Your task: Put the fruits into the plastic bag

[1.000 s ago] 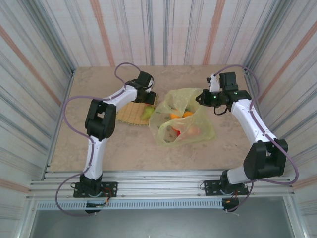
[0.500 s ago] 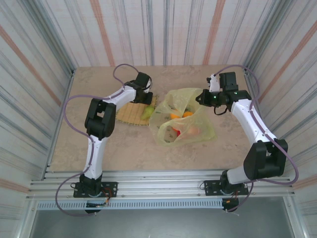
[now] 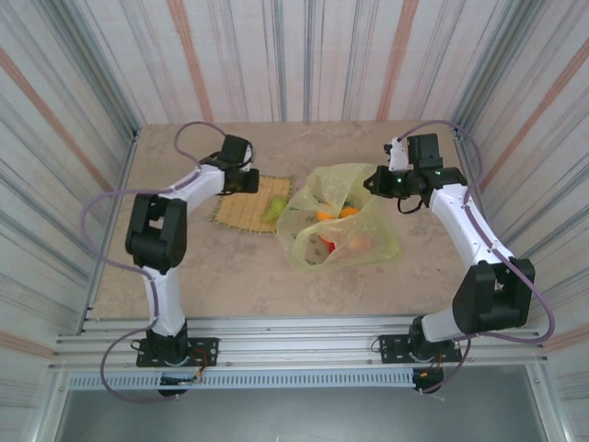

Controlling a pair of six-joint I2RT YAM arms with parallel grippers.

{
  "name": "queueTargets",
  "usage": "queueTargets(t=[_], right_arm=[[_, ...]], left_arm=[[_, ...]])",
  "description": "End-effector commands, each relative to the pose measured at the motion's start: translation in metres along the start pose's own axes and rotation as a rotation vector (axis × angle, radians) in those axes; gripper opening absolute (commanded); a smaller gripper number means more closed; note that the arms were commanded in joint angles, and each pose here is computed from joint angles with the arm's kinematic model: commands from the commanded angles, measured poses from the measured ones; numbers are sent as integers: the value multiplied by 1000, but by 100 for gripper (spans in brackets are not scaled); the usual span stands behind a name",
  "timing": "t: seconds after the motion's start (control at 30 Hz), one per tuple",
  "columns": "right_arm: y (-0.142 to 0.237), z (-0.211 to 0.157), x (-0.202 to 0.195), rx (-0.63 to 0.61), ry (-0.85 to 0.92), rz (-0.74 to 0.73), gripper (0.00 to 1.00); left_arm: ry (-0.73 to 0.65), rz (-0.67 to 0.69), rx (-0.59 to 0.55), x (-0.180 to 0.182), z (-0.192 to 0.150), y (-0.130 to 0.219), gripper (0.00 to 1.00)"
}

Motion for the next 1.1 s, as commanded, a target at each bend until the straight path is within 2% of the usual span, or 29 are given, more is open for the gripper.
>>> queueTargets(t=[0.0, 0.1, 0.27, 0.4, 0.6, 0.77, 1.07], right_arm=[[4, 1, 4, 1, 13, -1, 0], [2, 3, 4, 2, 15, 0, 0], [0, 4, 5, 7, 19, 0, 0], [-3, 4, 5, 10, 18, 4, 0], [0, 6, 8, 0, 31, -3, 0], [1, 9, 9, -8, 36, 2, 0], [-1, 9, 18, -5, 45, 23, 0]], left_arm=[[58, -51, -111, 3, 8, 36, 40], [77, -70, -131, 3, 0, 54, 40], [100, -197, -182, -10, -18, 93, 40], [36, -290, -221, -38, -39, 127, 41], [-72, -417, -185, -80, -87, 152, 41], [-160, -536, -147, -119, -114, 149, 42], [-312, -667, -103, -197, -112, 118, 42]])
Point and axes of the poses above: each hand's point on the last joint's axis, 136 mm out from that joint toward the fingers, its own y axis back along the fingers, its own x axis along the line the jaws close on, z = x × y, the point moved 9 cm from there along y, back along the fingers, and after that the axes turned 1 degree about -y, right-handed, at the moved point
